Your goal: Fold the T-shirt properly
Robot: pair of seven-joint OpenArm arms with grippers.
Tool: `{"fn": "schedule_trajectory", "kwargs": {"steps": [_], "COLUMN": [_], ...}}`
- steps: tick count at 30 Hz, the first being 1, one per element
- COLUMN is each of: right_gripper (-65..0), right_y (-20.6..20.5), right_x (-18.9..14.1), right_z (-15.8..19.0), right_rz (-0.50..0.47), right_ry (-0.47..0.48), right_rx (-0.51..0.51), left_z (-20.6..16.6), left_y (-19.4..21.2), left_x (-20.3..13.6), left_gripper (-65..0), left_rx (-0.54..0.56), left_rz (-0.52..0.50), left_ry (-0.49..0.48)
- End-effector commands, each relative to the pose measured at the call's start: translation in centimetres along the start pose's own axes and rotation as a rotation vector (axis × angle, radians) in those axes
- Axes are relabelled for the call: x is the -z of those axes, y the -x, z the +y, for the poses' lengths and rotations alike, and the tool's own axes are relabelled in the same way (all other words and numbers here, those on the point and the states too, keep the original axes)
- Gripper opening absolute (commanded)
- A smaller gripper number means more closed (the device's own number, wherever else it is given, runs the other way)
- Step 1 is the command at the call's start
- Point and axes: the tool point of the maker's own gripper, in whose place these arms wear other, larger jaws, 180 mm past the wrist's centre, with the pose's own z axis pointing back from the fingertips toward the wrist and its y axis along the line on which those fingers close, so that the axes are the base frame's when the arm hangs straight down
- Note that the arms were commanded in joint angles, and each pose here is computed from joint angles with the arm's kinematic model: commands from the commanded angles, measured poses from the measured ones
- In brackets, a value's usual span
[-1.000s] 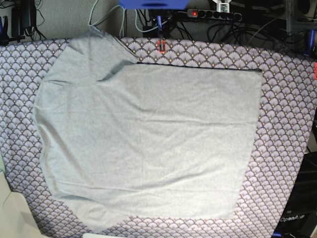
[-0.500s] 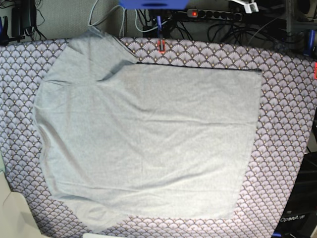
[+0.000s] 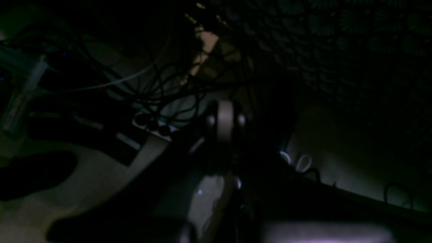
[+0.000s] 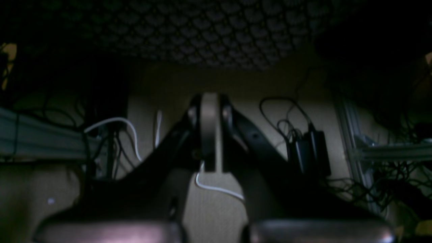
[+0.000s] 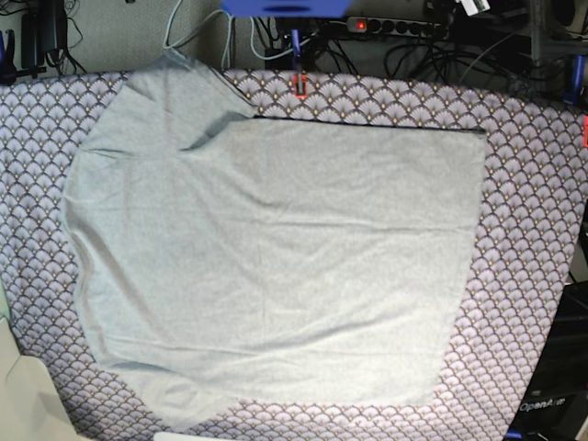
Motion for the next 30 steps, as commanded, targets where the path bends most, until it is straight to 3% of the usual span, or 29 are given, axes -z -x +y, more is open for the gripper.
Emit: {"fn": "schedule_trajectory", "kwargs": {"steps": [1,12,22,25,28,30], "right_gripper": [-65.0,-65.0,-65.0,-65.0,-65.0,-65.0], "right_y": [0.1,-3.0,-6.7,-8.5,-11.2,-12.8], "right_x": [-1.0,-1.8,-2.6,-2.6,-2.6,-2.6], "right_z": [-0.6,-1.0,-0.3,-1.1,-1.5,-1.3], "right_rz": [-0.006,-0.153,-0.237,-0.256,-0.285,-0.297], "right_ry": [0.009,-0.018,-0.044,-0.009,-0.003,-0.009], "right_rx": [-0.015,-0.036,-0.035,-0.038,-0.046,-0.047], "left_z": [0.9,1.2,1.0,1.1,1.3,1.3], "left_y": [-0.3,-1.5,-0.5,-0.3,-1.4,-0.9], "left_x": [-0.8,-3.3,-4.8,-5.1,-5.7,-6.4], "left_gripper": [-65.0,-65.0,-65.0,-65.0,-65.0,-65.0], "left_rx": [0.002,-0.037,-0.046,-0.044,-0.038,-0.042], "left_rz": [-0.025,-0.187,-0.178,-0.173,-0.242,-0.234], "left_ry": [-0.016,-0.067,-0.071,-0.074,-0.077,-0.084]}}
